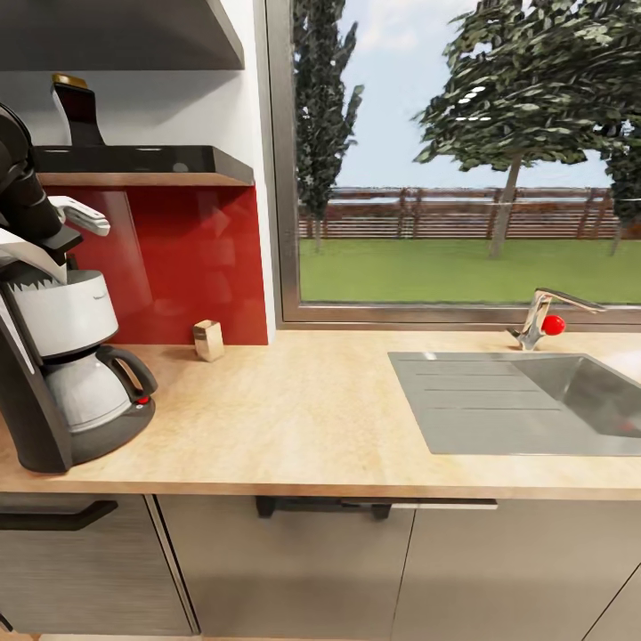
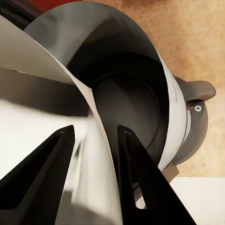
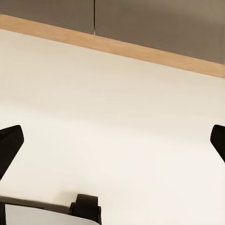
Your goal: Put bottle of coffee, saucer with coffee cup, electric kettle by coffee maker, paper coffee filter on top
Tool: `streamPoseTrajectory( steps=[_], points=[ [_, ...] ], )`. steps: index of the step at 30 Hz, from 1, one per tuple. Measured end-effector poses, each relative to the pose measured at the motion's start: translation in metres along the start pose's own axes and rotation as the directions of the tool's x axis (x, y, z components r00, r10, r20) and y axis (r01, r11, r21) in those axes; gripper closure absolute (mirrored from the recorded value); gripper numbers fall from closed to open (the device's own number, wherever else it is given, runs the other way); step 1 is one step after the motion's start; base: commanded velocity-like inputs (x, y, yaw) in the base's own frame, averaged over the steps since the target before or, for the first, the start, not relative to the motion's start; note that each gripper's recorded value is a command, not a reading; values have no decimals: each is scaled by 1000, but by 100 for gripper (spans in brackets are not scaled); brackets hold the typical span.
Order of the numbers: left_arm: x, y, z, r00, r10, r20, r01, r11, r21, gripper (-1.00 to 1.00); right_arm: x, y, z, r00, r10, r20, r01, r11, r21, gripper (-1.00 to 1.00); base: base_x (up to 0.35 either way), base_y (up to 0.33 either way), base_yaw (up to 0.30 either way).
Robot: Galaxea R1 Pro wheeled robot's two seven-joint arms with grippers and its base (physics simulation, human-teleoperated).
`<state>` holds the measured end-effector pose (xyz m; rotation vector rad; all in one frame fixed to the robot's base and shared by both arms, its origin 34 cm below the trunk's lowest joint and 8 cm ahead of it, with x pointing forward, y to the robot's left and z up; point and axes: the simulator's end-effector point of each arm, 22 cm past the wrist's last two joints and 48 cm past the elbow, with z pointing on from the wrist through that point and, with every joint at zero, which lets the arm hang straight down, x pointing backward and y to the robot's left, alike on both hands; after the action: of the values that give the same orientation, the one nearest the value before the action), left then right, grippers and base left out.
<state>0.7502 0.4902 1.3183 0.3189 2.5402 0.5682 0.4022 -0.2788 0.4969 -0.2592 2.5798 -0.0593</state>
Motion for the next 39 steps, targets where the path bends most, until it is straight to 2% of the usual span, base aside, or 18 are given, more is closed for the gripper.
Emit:
streamPoseTrajectory(
  steps=[10,11,39],
  points=[
    [0,0,0,1000,0,0,0,1000,0,100,0,0,0,1000,0,0,0,1000,0,-100,0,0,0],
    [0,0,0,1000,0,0,0,1000,1,-100,0,0,0,1000,0,0,0,1000,0,-100,0,0,0],
    [0,1,0,1000,2,-1,-2,1000,-3,-100,0,0,0,1000,0,0,0,1000,0,-100,0,0,0]
  ],
)
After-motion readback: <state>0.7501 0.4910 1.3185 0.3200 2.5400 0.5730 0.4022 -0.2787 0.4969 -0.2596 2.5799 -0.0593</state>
